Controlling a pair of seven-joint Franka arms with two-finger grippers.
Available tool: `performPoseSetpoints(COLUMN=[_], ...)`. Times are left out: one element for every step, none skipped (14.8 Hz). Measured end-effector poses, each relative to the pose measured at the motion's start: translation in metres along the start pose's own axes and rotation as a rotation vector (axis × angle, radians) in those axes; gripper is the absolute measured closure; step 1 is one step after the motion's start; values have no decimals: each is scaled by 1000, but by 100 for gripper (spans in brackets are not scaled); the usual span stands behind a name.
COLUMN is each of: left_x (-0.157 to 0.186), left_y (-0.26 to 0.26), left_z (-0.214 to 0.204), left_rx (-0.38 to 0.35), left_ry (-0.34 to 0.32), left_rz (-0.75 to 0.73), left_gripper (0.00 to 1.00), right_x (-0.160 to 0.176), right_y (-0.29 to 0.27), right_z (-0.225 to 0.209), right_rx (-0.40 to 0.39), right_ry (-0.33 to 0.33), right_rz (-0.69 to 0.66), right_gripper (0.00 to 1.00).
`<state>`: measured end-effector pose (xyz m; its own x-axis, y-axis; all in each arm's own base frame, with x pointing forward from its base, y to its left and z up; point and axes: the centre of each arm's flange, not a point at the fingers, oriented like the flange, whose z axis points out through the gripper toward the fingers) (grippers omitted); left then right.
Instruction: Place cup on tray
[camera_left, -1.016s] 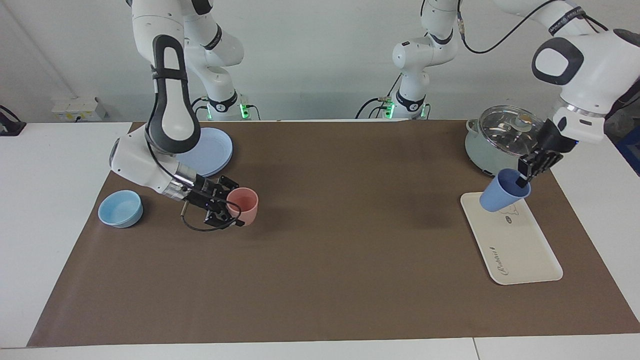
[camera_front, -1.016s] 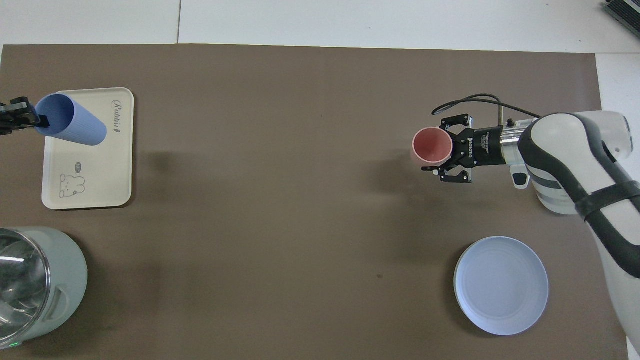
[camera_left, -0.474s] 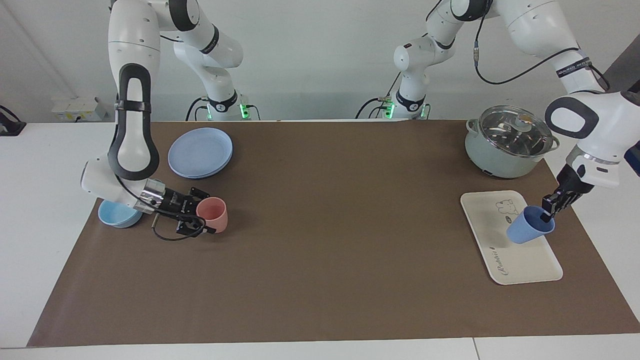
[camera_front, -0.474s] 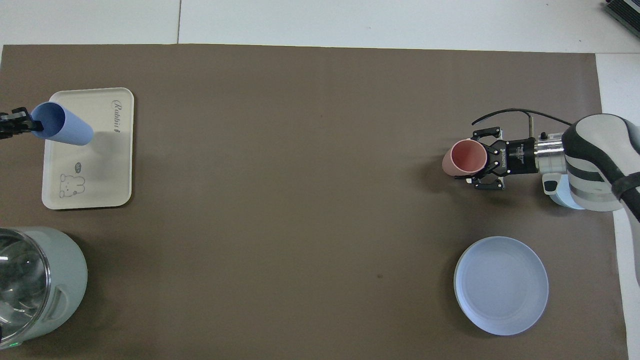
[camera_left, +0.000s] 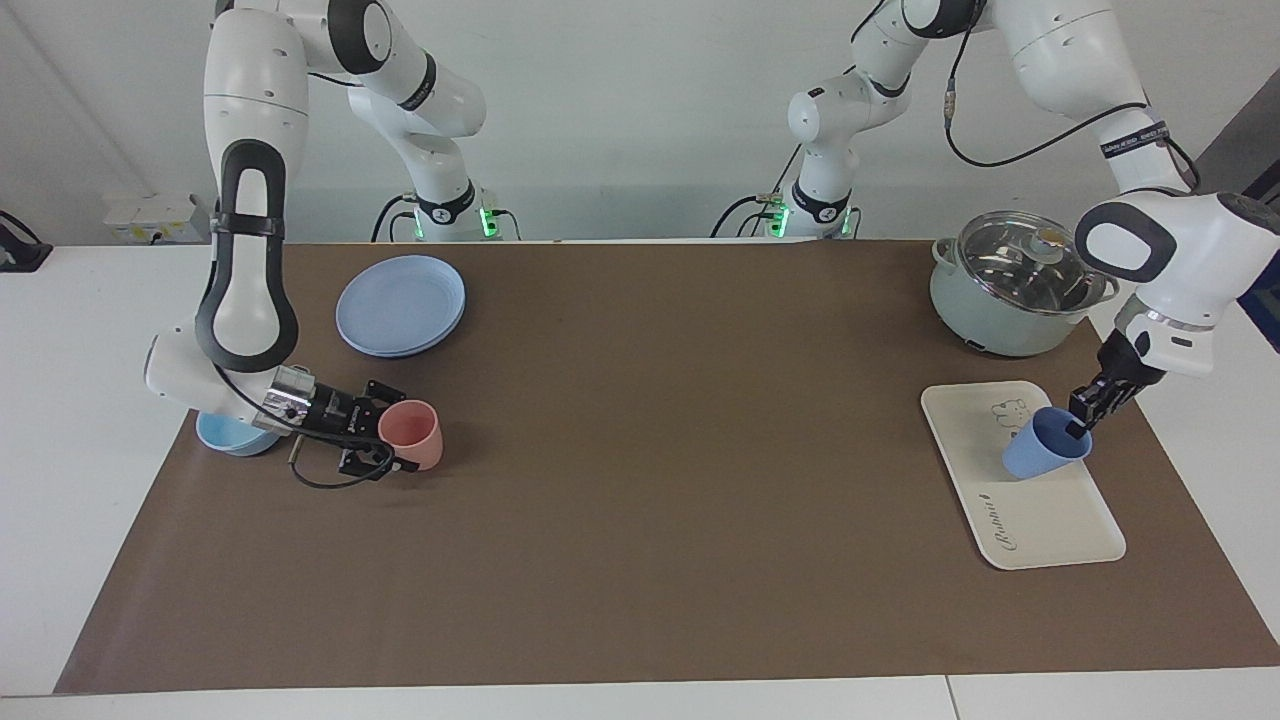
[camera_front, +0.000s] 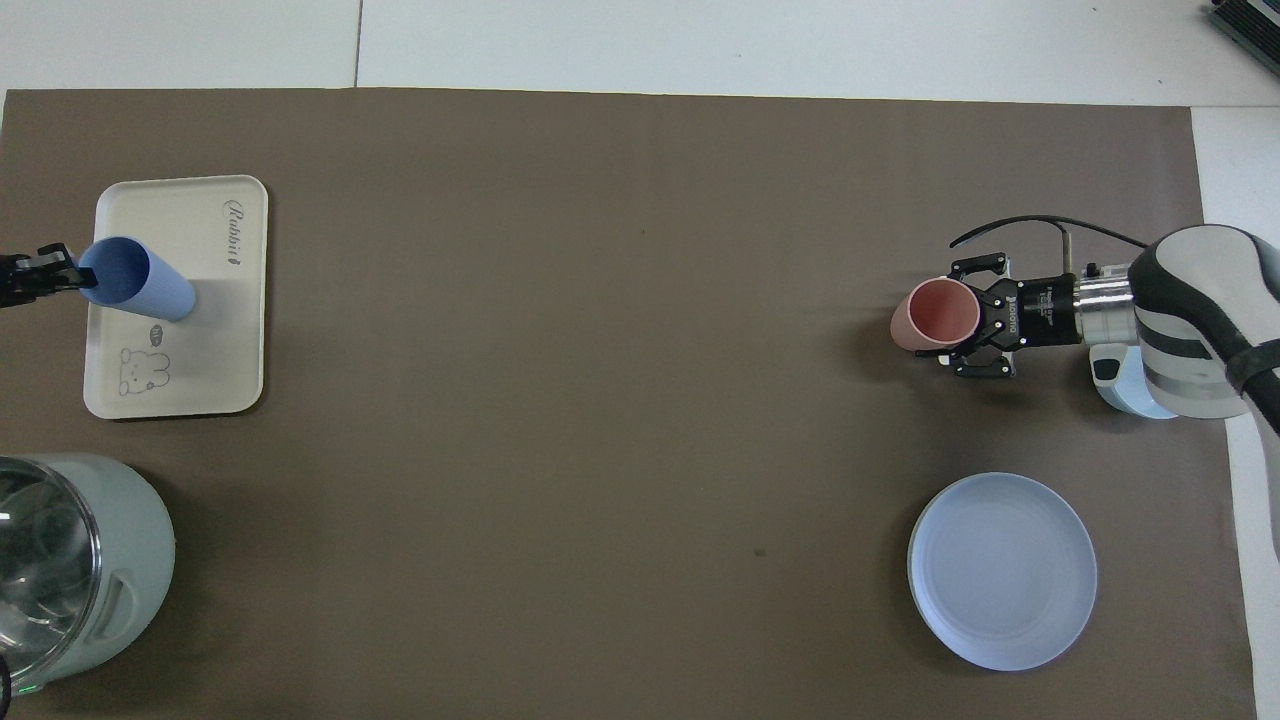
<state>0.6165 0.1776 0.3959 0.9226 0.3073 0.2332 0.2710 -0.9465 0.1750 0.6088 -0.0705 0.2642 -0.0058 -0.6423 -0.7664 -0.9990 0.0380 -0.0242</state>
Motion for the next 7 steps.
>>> performPoseSetpoints(left_x=[-2, -2, -1, 0, 1, 1, 0], left_y=[1, 3, 7, 14, 23, 34, 45], left_z=[0, -2, -5, -12, -20, -32, -47], left_rx=[1, 0, -2, -5, -4, 11, 36], left_ry=[4, 9, 16, 26, 34, 28, 9], left_rz=[3, 7, 16, 31, 57, 97, 144], left_gripper=[83, 74, 61, 51, 41, 30, 17], right_x=[2, 6, 11, 15, 17, 20, 22], right_y=[1, 2, 2, 3, 3, 4, 4], right_z=[0, 0, 0, -1, -1, -3, -5], right_rx=[0, 10, 28, 41, 45, 47, 50], right_ry=[2, 13, 33, 49, 56, 62, 68], right_rz=[4, 11, 17, 22, 25, 28, 29], right_gripper=[23, 23, 19, 19, 14, 5, 1])
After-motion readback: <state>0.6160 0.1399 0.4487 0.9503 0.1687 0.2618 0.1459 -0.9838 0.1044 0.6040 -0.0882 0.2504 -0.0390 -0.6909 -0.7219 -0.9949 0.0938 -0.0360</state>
